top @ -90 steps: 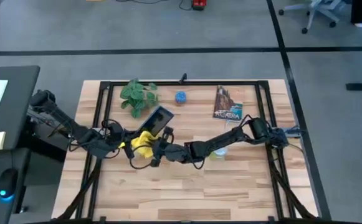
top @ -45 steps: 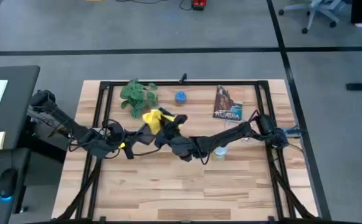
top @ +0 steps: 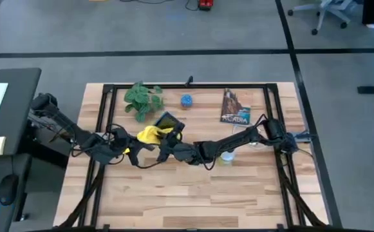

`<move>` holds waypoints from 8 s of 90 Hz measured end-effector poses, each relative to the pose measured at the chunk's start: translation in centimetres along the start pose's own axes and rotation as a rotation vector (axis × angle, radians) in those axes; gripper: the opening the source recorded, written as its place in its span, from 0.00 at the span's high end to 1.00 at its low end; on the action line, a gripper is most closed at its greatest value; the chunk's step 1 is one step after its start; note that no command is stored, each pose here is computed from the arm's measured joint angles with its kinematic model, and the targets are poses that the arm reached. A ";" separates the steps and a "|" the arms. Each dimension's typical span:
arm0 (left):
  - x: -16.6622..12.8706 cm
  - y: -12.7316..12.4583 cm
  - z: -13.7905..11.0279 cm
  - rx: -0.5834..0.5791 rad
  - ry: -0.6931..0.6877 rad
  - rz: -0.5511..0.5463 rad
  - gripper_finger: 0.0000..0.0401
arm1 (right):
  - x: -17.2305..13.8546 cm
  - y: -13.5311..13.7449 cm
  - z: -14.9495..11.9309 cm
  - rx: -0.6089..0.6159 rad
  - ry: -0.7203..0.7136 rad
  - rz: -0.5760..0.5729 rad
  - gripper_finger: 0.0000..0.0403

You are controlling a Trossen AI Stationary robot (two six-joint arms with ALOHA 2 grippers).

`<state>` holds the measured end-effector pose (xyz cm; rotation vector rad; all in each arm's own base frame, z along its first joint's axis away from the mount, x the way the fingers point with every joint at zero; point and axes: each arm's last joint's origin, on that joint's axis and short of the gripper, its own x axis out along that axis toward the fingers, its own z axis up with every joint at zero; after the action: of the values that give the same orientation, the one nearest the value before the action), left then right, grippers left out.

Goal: Apply microfiber cloth
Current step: Wipe the blue tablet with the yellow microfiber cloth, then spray the blue tablet with the white spray bottle

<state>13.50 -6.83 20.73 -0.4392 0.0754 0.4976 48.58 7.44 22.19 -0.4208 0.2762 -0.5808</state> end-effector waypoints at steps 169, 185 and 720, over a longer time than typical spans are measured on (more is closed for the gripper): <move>0.0 -0.2 0.1 -0.010 0.011 -0.027 0.97 | -2.3 -5.4 1.9 -0.089 0.229 -0.371 1.00; 0.0 -0.2 0.1 -0.001 0.012 -0.026 0.97 | -1.5 -6.1 2.3 -0.016 0.193 -0.407 1.00; -2.3 -1.5 3.4 0.170 -0.067 -0.113 0.97 | 0.2 -12.2 1.0 0.133 0.193 0.829 0.41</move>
<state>12.12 -7.60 24.80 -0.2587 0.0279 0.3911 43.35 -1.58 28.66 -0.0936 0.5548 0.1766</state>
